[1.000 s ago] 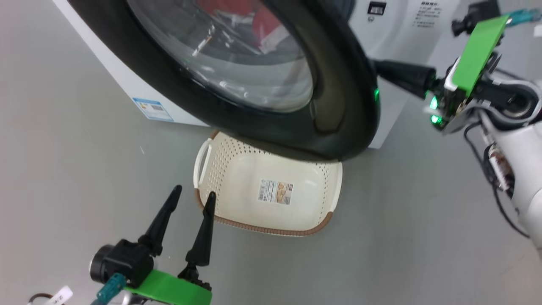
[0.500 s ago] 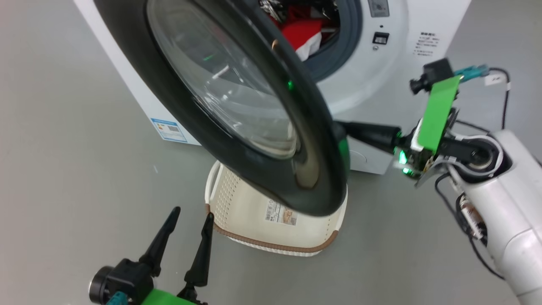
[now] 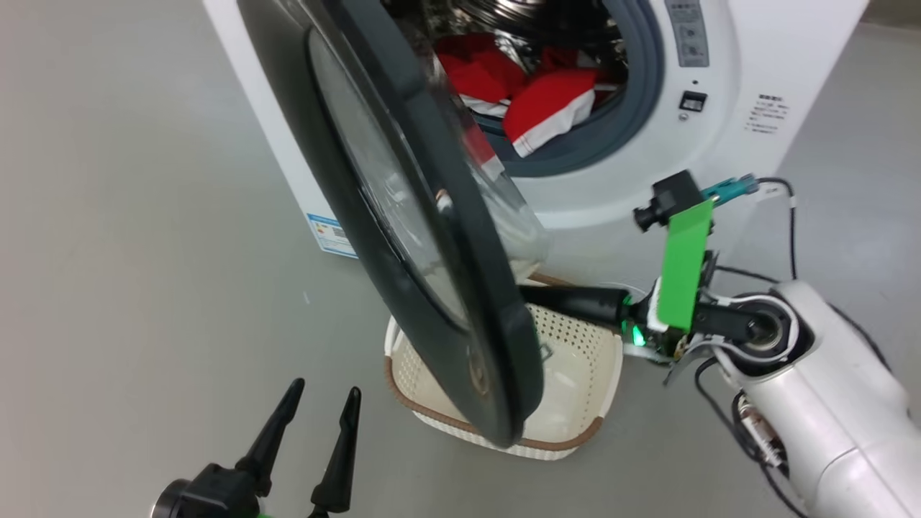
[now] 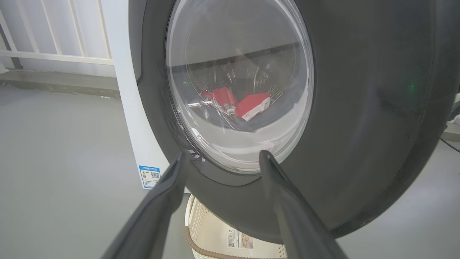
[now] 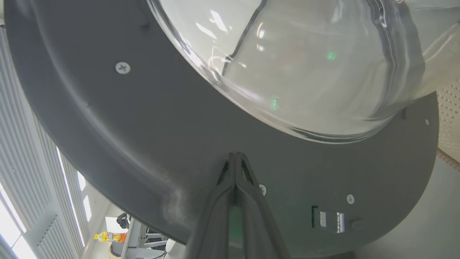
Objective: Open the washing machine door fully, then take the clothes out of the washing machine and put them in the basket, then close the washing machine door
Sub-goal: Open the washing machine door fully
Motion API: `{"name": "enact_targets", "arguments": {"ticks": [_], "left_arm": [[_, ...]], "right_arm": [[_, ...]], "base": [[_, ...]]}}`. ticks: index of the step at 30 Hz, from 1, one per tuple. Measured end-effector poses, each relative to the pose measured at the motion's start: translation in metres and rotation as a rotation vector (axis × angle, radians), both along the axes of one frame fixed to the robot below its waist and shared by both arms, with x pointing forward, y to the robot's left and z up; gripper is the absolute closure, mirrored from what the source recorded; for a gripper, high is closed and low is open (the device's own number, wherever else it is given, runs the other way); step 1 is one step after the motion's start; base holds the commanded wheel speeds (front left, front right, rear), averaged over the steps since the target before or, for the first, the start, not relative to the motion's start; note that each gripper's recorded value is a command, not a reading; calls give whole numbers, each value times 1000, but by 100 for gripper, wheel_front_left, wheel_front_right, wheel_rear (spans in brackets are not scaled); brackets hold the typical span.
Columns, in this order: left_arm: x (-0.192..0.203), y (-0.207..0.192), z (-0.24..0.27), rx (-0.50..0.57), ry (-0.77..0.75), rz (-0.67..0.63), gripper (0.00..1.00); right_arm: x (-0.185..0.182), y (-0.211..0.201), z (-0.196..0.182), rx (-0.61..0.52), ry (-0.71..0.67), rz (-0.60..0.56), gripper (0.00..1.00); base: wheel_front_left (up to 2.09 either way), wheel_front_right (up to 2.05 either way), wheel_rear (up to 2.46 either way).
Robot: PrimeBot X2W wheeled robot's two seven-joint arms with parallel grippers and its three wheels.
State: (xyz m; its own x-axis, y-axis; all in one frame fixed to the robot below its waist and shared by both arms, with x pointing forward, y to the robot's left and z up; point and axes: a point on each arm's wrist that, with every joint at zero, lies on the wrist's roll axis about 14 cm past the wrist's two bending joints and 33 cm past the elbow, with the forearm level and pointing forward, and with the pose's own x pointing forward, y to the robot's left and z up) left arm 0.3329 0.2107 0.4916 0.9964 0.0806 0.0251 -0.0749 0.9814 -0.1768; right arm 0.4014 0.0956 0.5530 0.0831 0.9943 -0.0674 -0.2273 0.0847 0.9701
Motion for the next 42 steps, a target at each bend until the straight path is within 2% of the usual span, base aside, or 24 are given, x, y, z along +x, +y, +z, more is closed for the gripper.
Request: {"name": "enact_targets", "arguments": {"ticks": [16, 42], "left_arm": [[-31, 37, 7, 11, -15, 135, 0], [-71, 83, 3, 14, 7, 335, 0]], "right_arm": [[-46, 58, -1, -9, -42, 187, 100], [-91, 107, 2, 6, -73, 324, 100]], "base": [[0, 0, 0], [0, 0, 0]]}}
